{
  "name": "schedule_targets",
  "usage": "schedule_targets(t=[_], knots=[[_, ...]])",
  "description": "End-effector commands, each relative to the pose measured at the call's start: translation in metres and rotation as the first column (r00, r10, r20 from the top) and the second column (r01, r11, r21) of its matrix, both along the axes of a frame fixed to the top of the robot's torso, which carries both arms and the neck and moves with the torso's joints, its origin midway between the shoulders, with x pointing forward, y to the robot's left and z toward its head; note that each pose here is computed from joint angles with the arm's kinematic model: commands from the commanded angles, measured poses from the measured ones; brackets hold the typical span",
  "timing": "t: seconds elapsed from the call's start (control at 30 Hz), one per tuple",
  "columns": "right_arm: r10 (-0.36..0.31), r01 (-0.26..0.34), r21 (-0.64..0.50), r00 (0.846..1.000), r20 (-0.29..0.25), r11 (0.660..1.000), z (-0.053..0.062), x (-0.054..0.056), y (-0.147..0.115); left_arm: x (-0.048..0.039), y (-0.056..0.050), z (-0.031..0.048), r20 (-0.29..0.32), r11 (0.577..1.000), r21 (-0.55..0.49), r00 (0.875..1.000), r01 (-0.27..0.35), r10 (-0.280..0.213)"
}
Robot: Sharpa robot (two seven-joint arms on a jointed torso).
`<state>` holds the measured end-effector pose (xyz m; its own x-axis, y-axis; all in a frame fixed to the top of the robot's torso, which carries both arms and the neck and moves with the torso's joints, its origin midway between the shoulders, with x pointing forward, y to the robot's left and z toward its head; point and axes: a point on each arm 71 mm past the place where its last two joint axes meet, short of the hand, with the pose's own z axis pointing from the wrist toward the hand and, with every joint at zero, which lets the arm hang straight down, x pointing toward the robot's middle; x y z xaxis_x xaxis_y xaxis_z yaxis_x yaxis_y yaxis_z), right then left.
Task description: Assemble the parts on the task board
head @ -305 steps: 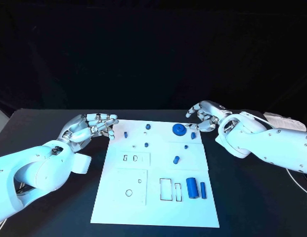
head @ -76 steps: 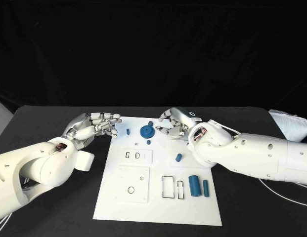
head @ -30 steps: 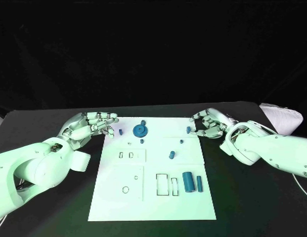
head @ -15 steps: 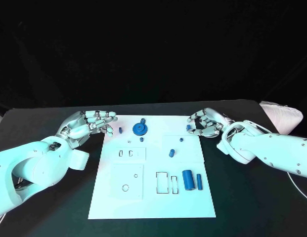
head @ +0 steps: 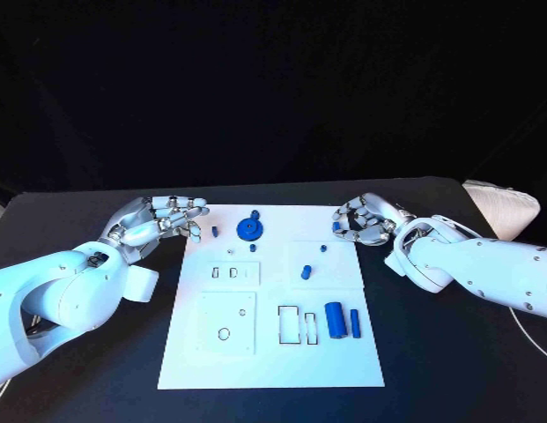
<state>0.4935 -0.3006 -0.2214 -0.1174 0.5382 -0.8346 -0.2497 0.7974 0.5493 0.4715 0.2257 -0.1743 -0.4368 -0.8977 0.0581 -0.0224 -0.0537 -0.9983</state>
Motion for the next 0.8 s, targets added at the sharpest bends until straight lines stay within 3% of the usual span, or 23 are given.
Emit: schedule_targets(t=[0.03,0.6,0.8], knots=[[0.009,-0.009,-0.002,1.0,-0.011,1.0,-0.0018,-0.0001,0.0019,-0.0006,-0.0016,0.0012,0.008,1.0,-0.006,1.0,0.015,-0.015],[0.013,-0.014,-0.009,0.999,-0.035,1.0,-0.0056,0.0001,0.0046,-0.0006,-0.0012,0.001,0.007,1.0,-0.005,1.0,0.013,-0.013],[-0.005,0.005,-0.013,1.0,-0.021,1.0,-0.0055,0.0002,0.0042,-0.0005,-0.0007,0.001,0.007,1.0,-0.004,1.0,0.011,-0.011]])
